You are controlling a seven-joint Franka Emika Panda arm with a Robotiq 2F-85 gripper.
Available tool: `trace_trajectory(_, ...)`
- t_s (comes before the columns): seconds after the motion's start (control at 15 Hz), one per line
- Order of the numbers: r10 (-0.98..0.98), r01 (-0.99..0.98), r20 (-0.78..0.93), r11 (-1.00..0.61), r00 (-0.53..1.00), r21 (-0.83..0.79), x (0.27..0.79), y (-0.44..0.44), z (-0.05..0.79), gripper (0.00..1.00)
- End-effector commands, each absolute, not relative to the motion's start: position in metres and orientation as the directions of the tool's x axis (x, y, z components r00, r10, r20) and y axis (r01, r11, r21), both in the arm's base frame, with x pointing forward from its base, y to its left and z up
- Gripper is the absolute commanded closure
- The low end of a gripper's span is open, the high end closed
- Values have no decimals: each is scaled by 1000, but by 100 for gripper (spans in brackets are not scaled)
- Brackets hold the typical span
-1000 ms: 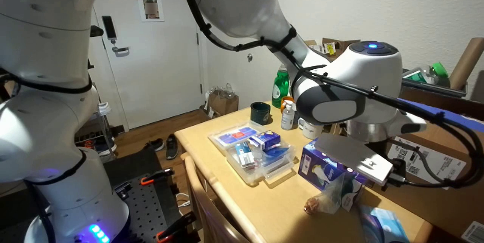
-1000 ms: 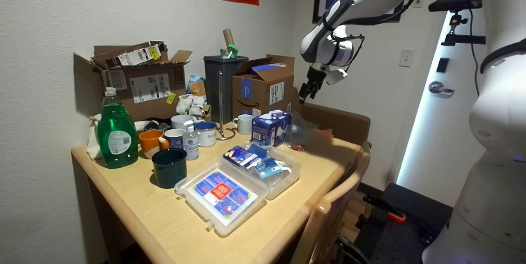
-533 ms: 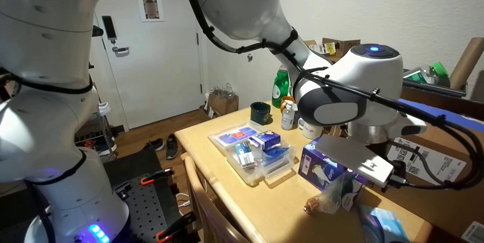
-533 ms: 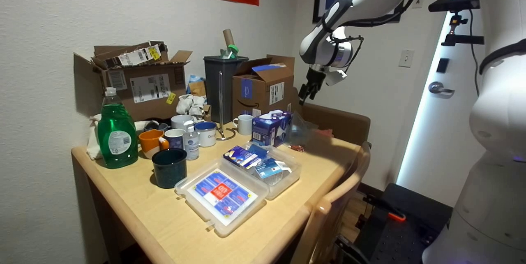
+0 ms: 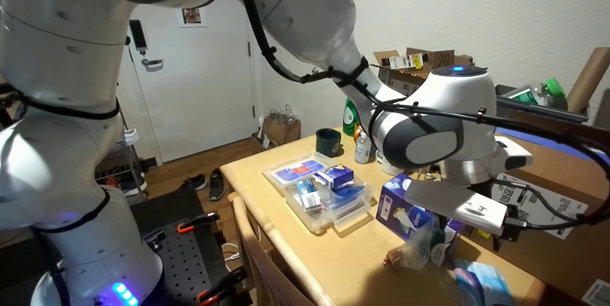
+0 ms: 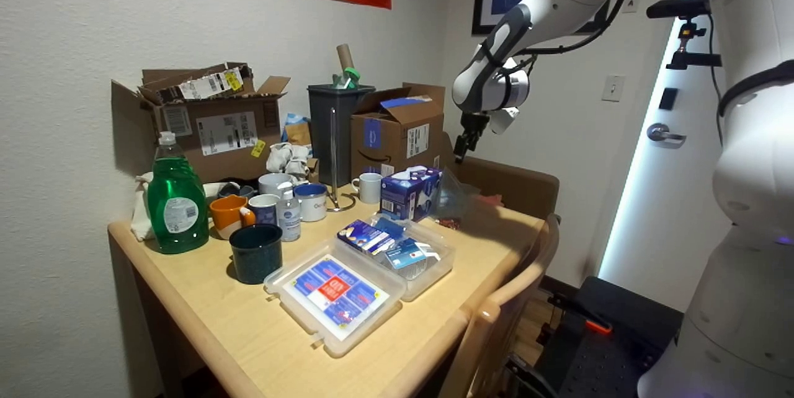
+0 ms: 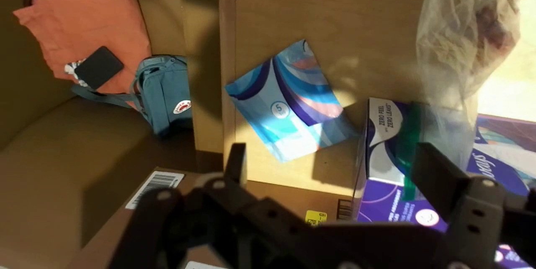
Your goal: Pick up the object from the table and put it in the box storage
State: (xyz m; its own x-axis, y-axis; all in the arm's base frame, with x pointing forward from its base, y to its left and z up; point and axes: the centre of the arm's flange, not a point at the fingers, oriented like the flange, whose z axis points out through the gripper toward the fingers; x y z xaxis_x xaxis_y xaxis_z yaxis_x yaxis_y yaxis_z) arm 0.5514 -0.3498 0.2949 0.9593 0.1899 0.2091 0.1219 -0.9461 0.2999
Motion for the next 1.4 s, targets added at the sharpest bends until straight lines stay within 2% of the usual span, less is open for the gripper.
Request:
trace_trajectory(0.0, 272, 187, 191, -910, 943, 371, 568, -356, 283, 0)
trace_trajectory(0.47, 340, 274, 126, -888, 932, 369, 595, -356, 234, 0)
trace_trajectory(1.33, 353, 319, 55, -893, 934, 316, 605, -379, 168, 0)
